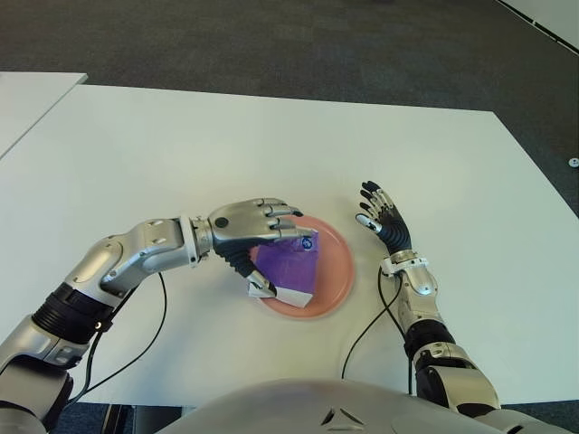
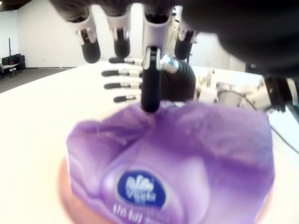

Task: Put the tissue paper into the plate.

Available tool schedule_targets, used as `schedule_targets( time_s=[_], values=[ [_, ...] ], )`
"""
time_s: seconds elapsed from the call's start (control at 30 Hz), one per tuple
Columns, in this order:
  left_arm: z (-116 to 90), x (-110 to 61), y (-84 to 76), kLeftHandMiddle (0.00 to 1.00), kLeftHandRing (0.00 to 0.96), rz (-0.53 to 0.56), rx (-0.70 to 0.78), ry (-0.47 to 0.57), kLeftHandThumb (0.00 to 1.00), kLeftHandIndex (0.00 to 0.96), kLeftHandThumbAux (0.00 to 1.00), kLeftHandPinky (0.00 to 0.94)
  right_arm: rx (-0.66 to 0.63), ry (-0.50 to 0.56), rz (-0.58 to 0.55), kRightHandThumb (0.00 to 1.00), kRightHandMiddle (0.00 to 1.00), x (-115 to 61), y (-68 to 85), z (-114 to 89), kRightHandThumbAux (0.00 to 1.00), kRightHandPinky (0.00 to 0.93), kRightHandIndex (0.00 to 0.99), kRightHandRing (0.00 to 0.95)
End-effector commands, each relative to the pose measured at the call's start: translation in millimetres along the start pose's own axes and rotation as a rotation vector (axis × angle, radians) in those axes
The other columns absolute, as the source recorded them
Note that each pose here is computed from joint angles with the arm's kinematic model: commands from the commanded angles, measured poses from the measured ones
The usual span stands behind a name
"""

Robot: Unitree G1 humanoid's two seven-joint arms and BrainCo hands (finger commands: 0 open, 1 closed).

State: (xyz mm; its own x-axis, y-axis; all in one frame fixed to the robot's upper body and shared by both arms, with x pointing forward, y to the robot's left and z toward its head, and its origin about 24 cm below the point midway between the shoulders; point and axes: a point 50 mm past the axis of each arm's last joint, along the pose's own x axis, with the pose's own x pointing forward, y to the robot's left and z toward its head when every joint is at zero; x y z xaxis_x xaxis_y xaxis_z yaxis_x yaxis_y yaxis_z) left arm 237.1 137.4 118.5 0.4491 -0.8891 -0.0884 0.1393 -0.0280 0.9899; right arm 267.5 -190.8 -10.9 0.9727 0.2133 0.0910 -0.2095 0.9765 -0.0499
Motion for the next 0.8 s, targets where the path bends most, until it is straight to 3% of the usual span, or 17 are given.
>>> schedule_targets(
  time_s=[0.03, 0.2, 0.33, 0.4, 0.53, 0.73, 0.8],
  values=[
    [-14.8, -10.5, 10.6, 0.0, 0.0, 0.21, -0.238, 0.032, 0.214, 0.0, 0.24, 0.0, 0.099, 0.298, -0.004, 0.0, 0.0, -60.0, 20.5, -57.6, 0.653, 0.0, 0.0, 0.0],
    [-36.3, -29.4, 20.4, 0.0, 0.0, 0.469, -0.594, 0.038, 0.149, 0.0, 0.311, 0.0, 0.092, 0.287, -0.001, 0.0, 0.0, -59.4, 23.1, -57.1, 0.634, 0.0, 0.0, 0.0],
    [-59.2, -27.2, 31.6, 0.0, 0.0, 0.644, -0.697, 0.097, 0.115, 0.0, 0.349, 0.0, 0.091, 0.284, -0.002, 0.0, 0.0, -58.7, 25.7, -57.1, 0.611, 0.0, 0.0, 0.0],
    [-63.5, -38.0, 33.2, 0.0, 0.0, 0.748, -0.77, 0.125, 0.101, 0.0, 0.334, 0.0, 0.092, 0.286, -0.002, 0.0, 0.0, -58.5, 26.8, -57.4, 0.605, 0.0, 0.0, 0.0],
    [-84.2, -76.6, -6.6, 0.0, 0.0, 1.107, -1.051, 0.275, 0.076, 0.0, 0.254, 0.0, 0.091, 0.289, -0.005, 0.0, 0.0, -58.1, 29.3, -57.9, 0.599, 0.0, 0.0, 0.0],
    [-84.8, -82.5, -11.2, 0.0, 0.0, 1.224, -1.09, 0.308, 0.061, 0.0, 0.183, 0.0, 0.094, 0.293, -0.008, 0.0, 0.0, -59.1, 29.5, -58.3, 0.601, 0.0, 0.0, 0.0],
    [-85.5, -88.6, -21.6, 0.0, 0.0, 1.248, -1.084, 0.361, 0.061, 0.0, 0.169, 0.0, 0.093, 0.295, -0.01, 0.0, 0.0, -59.9, 29.0, -58.6, 0.602, 0.0, 0.0, 0.0]
  ],
)
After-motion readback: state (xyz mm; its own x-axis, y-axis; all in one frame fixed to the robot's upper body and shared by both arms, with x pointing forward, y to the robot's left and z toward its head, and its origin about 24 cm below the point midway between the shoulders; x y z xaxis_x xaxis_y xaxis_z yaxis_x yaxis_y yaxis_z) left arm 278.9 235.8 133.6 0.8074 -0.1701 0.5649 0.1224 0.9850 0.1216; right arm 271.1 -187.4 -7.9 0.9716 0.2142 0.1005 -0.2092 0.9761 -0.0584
